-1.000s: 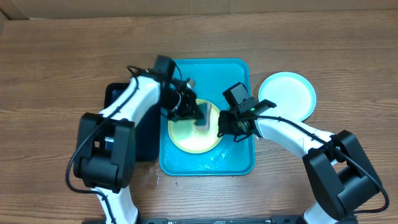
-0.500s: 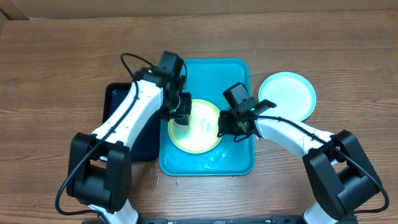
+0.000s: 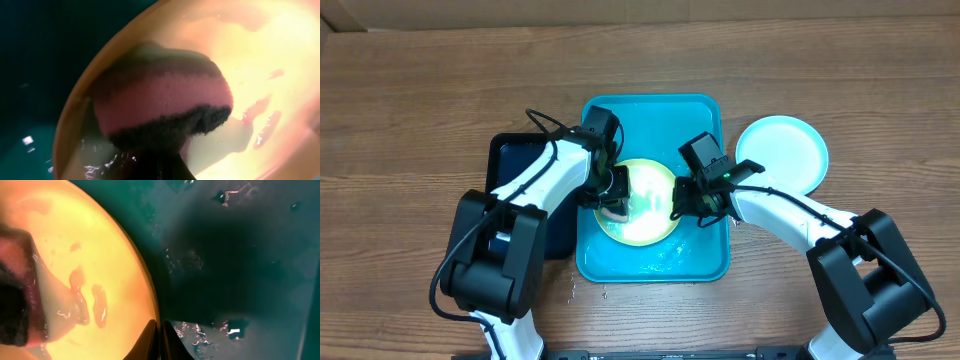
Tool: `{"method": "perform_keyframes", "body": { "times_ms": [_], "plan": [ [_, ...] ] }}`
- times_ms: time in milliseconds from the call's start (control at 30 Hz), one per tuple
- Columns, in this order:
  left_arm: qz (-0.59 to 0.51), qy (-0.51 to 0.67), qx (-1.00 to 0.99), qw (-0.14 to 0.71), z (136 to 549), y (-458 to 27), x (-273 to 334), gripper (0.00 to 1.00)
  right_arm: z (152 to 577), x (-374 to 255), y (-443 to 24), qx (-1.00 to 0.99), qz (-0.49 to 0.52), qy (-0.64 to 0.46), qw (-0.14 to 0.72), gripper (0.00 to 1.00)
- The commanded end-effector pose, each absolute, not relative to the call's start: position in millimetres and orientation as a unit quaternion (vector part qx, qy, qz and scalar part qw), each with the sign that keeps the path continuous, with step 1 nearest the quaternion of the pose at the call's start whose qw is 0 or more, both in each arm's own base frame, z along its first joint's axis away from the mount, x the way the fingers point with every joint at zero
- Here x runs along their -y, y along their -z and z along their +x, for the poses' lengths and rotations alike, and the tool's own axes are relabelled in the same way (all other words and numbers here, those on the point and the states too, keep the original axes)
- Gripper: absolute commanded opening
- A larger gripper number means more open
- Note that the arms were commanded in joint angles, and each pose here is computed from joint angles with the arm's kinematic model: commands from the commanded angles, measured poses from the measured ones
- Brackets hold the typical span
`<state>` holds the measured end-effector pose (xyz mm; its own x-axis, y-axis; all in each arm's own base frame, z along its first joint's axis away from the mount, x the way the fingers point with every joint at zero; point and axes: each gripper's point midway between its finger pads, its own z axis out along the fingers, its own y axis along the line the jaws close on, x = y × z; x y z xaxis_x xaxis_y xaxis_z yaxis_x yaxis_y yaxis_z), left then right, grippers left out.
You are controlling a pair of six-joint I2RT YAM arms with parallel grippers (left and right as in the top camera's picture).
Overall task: Clean dirty plates on tray and stack at the side
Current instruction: 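Scrub the yellow plate's red stain with the sponge in the left gripper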
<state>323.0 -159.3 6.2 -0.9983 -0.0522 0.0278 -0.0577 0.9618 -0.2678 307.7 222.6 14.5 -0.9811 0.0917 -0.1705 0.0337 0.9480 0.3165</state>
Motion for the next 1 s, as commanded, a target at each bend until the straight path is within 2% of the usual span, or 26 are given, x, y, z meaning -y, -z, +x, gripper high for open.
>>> {"method": "perform_keyframes", "body": {
  "times_ms": [0, 267, 433, 667, 800, 967],
  "plan": [
    [0.003, -0.248, 0.965, 0.081, 300.5, 16.2, 210.0, 0.04, 306.3, -227.0, -16.6, -0.981, 0.027, -0.166, 0.094, 0.04],
    [-0.005, -0.302, 0.95, 0.078, 310.2, 3.6, 229.7, 0.04, 306.4, -227.1, -16.7, -0.981, 0.027, -0.167, 0.095, 0.04],
    [-0.023, -0.299, 0.953, 0.047, 329.8, -38.0, 222.7, 0.04, 306.3, -227.0, -16.7, -0.981, 0.027, -0.166, 0.095, 0.04],
    [-0.028, -0.161, 0.985, -0.048, 344.1, -87.1, 176.5, 0.04, 306.3, -227.0, -16.6, -0.981, 0.027, -0.166, 0.094, 0.04],
    [-0.021, -0.081, 0.996, -0.045, 336.6, -78.3, 150.3, 0.04, 306.3, -227.0, -16.6, -0.981, 0.027, -0.166, 0.094, 0.04],
    [-0.02, -0.073, 0.997, -0.027, 325.9, -51.5, 145.8, 0.04, 305.7, -226.6, -16.4, -0.981, 0.027, -0.166, 0.093, 0.04]
  ]
}}
